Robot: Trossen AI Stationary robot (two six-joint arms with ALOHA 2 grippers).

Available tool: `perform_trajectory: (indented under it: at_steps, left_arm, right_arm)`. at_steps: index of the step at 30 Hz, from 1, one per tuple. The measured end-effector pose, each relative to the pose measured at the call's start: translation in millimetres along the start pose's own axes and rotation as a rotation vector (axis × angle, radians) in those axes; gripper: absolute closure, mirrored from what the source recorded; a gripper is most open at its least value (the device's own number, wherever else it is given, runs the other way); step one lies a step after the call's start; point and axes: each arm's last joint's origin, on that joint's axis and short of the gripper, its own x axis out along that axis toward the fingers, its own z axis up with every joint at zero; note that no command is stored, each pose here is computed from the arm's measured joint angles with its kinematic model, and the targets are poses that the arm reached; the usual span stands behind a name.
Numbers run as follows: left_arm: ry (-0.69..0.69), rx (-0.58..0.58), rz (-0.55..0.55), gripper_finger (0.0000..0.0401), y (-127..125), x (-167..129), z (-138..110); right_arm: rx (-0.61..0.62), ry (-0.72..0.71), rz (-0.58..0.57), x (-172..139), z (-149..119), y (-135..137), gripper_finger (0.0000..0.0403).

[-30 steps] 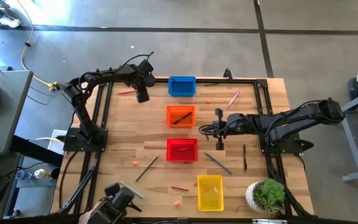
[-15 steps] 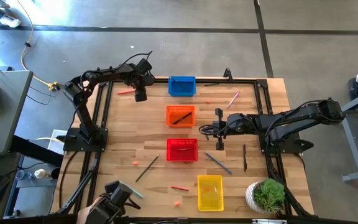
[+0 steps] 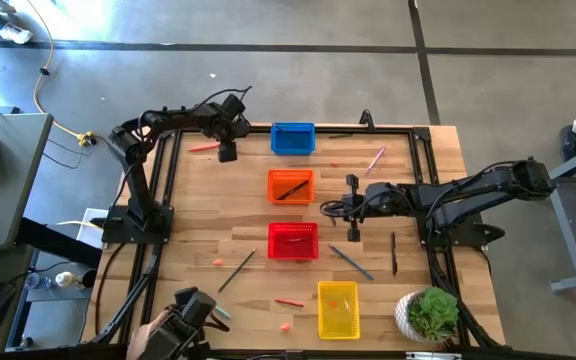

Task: Sort crayons/erasers/pens/pencils in bins
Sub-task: Put the pink pencil into the blue bin

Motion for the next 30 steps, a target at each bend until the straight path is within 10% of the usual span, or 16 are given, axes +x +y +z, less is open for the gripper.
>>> perform_trajectory:
  at_steps: [30]
  left_arm:
    - [0.113,0.132,-0.094,0.0388,-24,9,5]
  right_arm:
    - [-0.001,0.003,0.016,0,0,0,0.0403]
